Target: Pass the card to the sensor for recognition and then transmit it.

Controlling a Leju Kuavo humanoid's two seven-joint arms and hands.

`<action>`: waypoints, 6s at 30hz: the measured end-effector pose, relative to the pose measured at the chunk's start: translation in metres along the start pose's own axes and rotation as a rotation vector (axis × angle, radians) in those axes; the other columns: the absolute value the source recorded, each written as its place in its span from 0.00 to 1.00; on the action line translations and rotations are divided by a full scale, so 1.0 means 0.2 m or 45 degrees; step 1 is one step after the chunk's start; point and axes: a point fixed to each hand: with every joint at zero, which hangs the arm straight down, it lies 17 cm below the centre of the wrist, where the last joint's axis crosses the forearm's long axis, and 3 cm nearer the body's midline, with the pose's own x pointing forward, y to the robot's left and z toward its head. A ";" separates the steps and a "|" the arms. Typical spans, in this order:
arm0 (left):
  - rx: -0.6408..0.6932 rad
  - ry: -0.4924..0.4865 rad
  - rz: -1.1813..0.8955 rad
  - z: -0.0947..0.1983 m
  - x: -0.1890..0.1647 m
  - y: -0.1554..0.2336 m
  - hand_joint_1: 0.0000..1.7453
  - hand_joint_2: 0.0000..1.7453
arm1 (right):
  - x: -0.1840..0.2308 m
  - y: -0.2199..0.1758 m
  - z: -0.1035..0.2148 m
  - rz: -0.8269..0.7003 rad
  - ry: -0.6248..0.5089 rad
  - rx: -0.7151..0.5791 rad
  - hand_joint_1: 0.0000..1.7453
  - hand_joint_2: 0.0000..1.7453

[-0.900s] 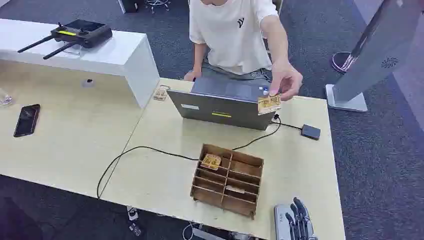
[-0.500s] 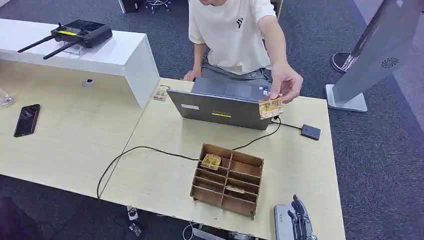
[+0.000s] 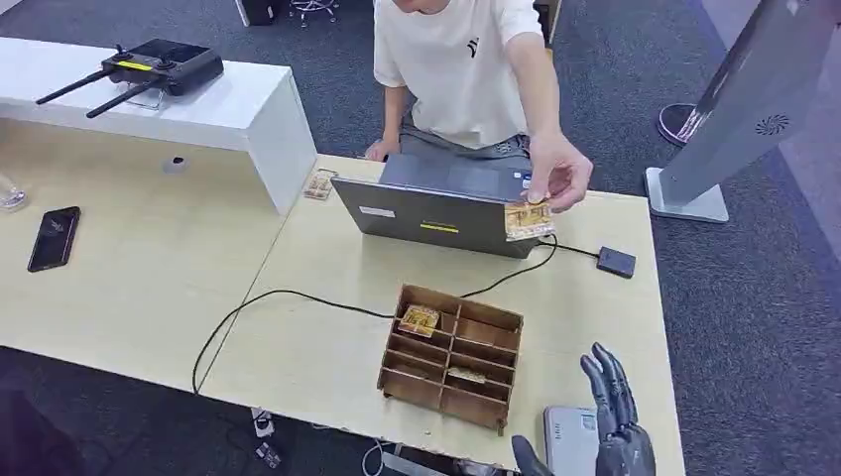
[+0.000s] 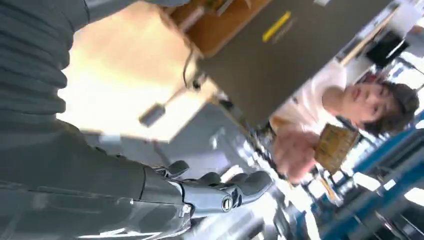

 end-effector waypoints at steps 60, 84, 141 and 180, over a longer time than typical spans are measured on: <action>0.023 -0.020 -0.256 -0.01 0.06 0.13 0.00 0.00 | -0.06 -0.11 -0.73 0.807 -0.114 -0.198 1.00 1.00; 0.068 0.036 -0.156 0.01 0.07 0.08 0.00 0.00 | -0.11 -0.31 -0.57 0.067 0.124 -0.390 1.00 1.00; 0.001 0.062 0.165 0.00 -0.08 -0.04 0.00 0.00 | -0.53 0.28 0.49 -0.220 0.861 0.426 1.00 1.00; -0.005 0.073 0.152 0.00 -0.09 -0.05 0.00 0.00 | -0.79 0.22 0.46 -0.110 0.964 0.432 1.00 1.00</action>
